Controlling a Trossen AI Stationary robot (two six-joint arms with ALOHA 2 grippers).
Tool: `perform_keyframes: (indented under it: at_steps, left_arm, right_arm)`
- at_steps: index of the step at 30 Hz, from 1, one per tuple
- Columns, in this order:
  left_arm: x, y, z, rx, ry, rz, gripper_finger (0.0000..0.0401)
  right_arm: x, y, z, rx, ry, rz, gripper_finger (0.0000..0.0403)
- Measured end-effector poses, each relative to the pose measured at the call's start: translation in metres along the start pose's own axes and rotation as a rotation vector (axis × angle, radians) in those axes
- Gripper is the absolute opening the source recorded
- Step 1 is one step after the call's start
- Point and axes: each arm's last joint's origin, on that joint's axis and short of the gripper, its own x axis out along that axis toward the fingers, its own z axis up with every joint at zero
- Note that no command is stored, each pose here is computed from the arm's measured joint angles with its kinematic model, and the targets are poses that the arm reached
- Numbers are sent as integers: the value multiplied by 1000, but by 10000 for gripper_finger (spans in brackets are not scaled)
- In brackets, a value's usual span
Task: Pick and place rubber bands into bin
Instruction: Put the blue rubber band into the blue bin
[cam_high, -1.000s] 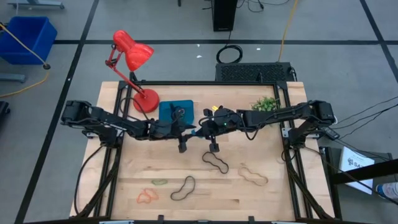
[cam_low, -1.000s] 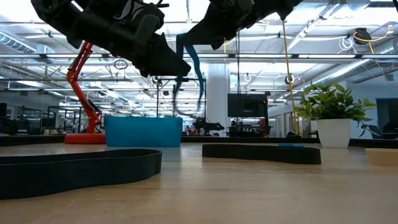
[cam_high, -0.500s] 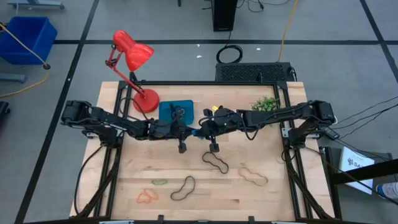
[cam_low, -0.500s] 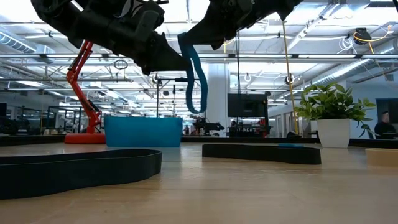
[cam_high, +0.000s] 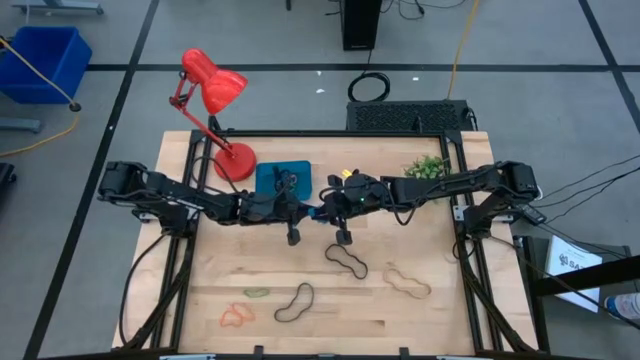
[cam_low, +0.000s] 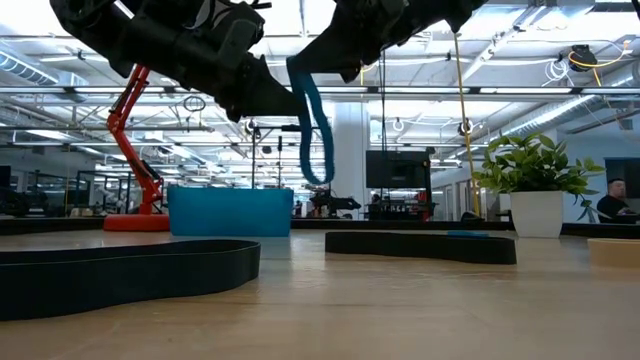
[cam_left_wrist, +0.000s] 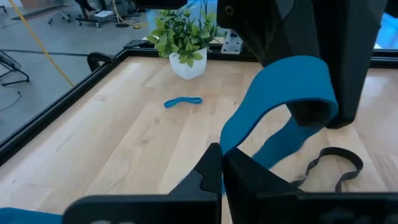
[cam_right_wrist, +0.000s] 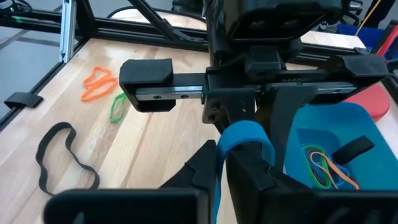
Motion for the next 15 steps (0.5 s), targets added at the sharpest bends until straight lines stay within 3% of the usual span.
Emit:
perform_keyframes:
  at_steps: [7,11,15]
  left_arm:
    - [0,0,-2,-2,15,2,5]
    - [0,0,-2,-7,22,7,7]
    - [0,1,-3,-3,30,39,4]
  right_arm:
    - [0,1,-5,15,54,5,101]
    - [-5,2,-17,30,192,9,151]
    - [-16,2,-28,88,349,-72,185]
